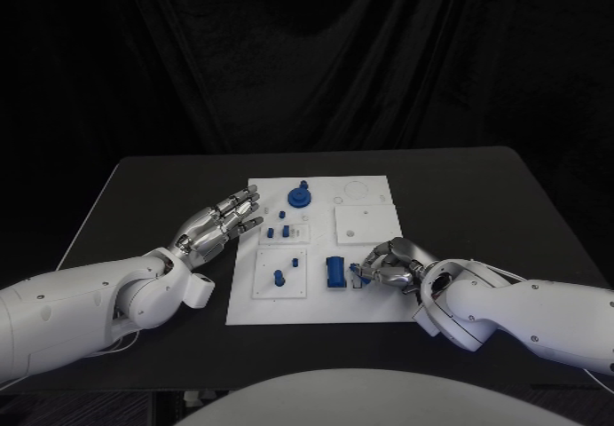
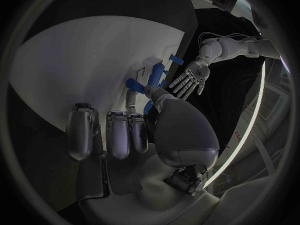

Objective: Assemble the parts on the task board

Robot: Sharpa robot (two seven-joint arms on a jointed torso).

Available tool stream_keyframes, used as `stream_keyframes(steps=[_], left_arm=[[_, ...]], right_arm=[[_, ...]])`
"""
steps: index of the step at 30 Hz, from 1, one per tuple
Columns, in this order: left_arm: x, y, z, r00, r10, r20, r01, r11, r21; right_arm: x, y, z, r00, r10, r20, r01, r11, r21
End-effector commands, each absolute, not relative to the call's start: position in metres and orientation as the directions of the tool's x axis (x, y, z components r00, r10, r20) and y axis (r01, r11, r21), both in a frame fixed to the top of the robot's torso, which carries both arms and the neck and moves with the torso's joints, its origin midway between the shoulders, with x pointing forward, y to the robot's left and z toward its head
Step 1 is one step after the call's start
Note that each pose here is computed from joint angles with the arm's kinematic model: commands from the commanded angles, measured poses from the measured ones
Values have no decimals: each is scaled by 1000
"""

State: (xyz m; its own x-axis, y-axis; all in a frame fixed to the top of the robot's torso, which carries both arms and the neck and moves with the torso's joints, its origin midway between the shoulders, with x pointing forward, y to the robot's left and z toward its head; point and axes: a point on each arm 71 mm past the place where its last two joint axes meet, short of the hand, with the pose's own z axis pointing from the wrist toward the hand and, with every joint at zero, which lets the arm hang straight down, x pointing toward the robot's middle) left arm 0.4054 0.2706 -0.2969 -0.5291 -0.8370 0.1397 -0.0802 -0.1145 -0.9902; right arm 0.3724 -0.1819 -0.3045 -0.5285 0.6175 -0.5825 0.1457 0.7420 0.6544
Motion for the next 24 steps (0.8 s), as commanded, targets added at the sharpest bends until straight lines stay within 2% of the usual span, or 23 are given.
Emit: stream_keyframes(steps=[1, 24], left_arm=[[405, 269, -294, -541, -828, 150, -48, -147, -988], [405, 269, -295, -543, -826, 152, -54, -146, -988]], right_arm=[[371, -183, -306, -538, 607, -584, 157, 754, 638], [371, -181, -308, -542, 601, -587, 155, 758, 633]])
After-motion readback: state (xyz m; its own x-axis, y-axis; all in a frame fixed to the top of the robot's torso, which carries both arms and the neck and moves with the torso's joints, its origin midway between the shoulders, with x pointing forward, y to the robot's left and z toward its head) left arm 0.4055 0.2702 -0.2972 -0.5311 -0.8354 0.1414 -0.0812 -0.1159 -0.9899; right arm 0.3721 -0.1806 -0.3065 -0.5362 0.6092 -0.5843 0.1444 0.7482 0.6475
